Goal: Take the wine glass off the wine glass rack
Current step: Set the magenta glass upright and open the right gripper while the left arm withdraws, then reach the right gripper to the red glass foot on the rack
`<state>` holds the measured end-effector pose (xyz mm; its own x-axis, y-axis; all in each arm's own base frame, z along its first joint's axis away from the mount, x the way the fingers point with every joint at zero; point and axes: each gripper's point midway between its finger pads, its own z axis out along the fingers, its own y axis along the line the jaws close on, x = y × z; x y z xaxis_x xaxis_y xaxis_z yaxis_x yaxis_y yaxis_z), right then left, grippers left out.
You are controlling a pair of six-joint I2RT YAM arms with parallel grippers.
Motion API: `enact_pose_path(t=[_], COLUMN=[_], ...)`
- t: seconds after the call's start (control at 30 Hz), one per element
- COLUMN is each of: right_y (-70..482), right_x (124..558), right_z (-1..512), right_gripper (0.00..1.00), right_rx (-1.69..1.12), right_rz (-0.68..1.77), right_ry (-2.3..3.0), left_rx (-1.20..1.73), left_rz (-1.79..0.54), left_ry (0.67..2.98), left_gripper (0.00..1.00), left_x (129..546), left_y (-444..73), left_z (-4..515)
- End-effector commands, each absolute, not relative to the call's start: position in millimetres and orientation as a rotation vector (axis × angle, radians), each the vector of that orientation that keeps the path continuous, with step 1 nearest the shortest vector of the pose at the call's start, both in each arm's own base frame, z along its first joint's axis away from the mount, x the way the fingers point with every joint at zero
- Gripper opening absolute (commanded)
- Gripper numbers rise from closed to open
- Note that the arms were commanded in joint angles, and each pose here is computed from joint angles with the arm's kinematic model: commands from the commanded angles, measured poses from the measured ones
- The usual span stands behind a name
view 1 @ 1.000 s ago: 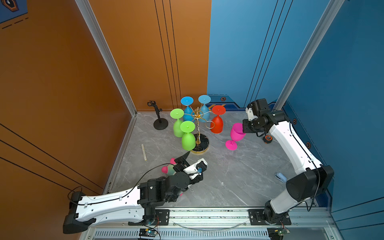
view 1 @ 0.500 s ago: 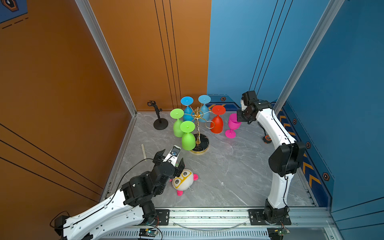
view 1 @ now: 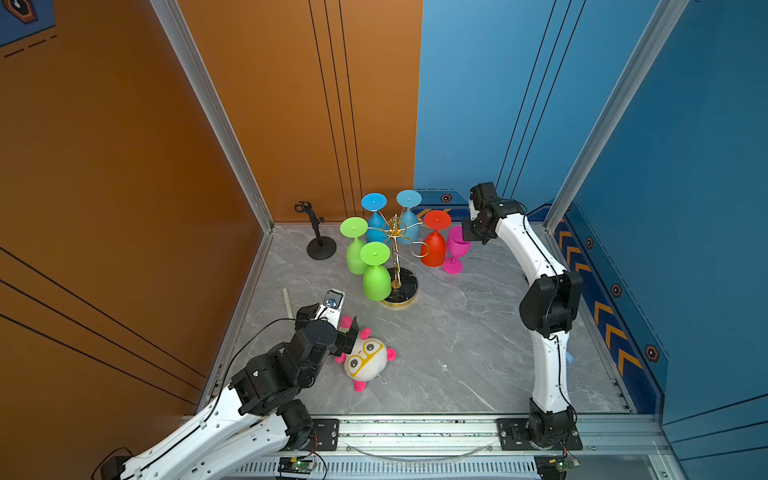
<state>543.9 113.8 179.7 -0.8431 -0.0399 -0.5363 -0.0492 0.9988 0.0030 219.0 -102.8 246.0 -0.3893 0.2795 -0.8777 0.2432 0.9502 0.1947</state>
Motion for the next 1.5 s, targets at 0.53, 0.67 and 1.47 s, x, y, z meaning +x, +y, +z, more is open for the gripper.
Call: enact_pose_path(t=[0.53, 0.67, 1.47], right_y=[141, 142, 149], right_x=[555, 554, 488], right_z=[174, 189, 352], right_gripper=[0.20, 0.31, 0.70], right_rx=[-0.115, -0.117, 0.066], right_rz=[0.040, 0.051, 0.726], right_ry=[2.555, 2.526, 2.239], left_rx=[0.391, 0.391, 0.366], left_rz=[0.002, -0.001, -0.020], left_ry=[2.025, 2.024, 2.036], left_gripper=[0.97, 0.97, 0.97], left_x=[219, 219, 220], left_y=[-106, -106, -104], left_z=[241, 242, 241])
